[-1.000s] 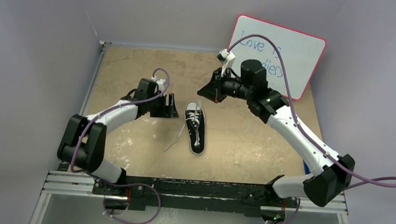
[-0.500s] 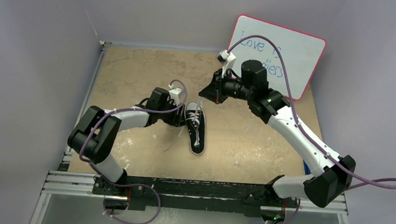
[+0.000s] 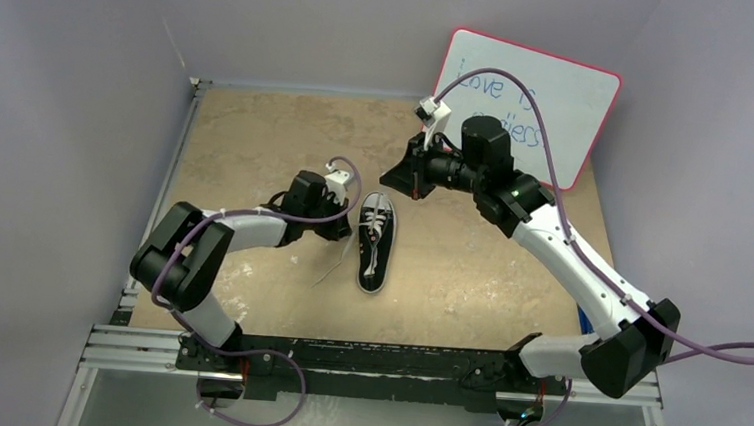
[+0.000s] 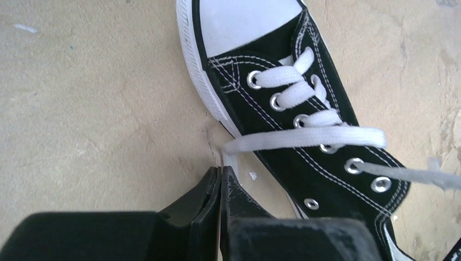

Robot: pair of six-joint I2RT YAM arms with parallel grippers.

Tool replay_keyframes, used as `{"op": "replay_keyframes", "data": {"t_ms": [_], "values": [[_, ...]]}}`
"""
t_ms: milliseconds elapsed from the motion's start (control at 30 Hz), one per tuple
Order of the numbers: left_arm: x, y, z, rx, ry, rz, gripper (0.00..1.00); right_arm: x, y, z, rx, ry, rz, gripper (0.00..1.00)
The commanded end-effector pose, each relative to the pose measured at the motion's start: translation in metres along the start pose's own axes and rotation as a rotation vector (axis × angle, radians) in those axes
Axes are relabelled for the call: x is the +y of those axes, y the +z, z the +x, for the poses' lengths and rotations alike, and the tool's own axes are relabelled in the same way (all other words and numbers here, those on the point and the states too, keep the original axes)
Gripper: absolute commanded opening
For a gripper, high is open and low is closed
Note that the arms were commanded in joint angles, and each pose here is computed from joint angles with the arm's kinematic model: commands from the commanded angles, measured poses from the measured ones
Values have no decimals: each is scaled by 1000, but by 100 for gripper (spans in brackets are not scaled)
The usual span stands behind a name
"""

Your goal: Tie the shoes

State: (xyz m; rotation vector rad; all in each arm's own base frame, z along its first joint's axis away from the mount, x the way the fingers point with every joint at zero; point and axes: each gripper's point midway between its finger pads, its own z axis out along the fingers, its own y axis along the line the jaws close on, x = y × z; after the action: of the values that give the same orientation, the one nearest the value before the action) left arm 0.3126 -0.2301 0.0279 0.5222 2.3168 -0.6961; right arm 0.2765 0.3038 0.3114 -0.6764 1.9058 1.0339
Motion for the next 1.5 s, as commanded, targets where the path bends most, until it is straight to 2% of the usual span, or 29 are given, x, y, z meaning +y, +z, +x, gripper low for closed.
{"op": "replay_keyframes", "data": {"t_ms": [0,167,333,433,533,800,967,1067,1467], "values": [[-12,-19,-32,-114,83,24,0,8,-17,-17,-72,-42,8,0],[-23,-42,-44,-145,103,37,0,2,-26,-14,-81,-32,57,0],[-26,-49,-49,-141,61,30,2,-19,-42,2,-72,16,207,0],[-22,-39,-42,-80,28,23,29,-26,-48,26,0,43,243,0],[-21,-27,-38,-58,19,38,39,-28,-51,46,35,63,245,0],[0,-16,-24,-2,96,-33,42,-32,-57,53,28,66,275,0],[-2,-21,-22,-44,168,-84,47,-34,-58,50,11,67,287,0],[0,-19,-20,-56,196,-111,53,-35,-58,50,10,64,293,0],[7,15,-25,-82,279,-170,62,-36,-64,52,17,57,310,0]]}}
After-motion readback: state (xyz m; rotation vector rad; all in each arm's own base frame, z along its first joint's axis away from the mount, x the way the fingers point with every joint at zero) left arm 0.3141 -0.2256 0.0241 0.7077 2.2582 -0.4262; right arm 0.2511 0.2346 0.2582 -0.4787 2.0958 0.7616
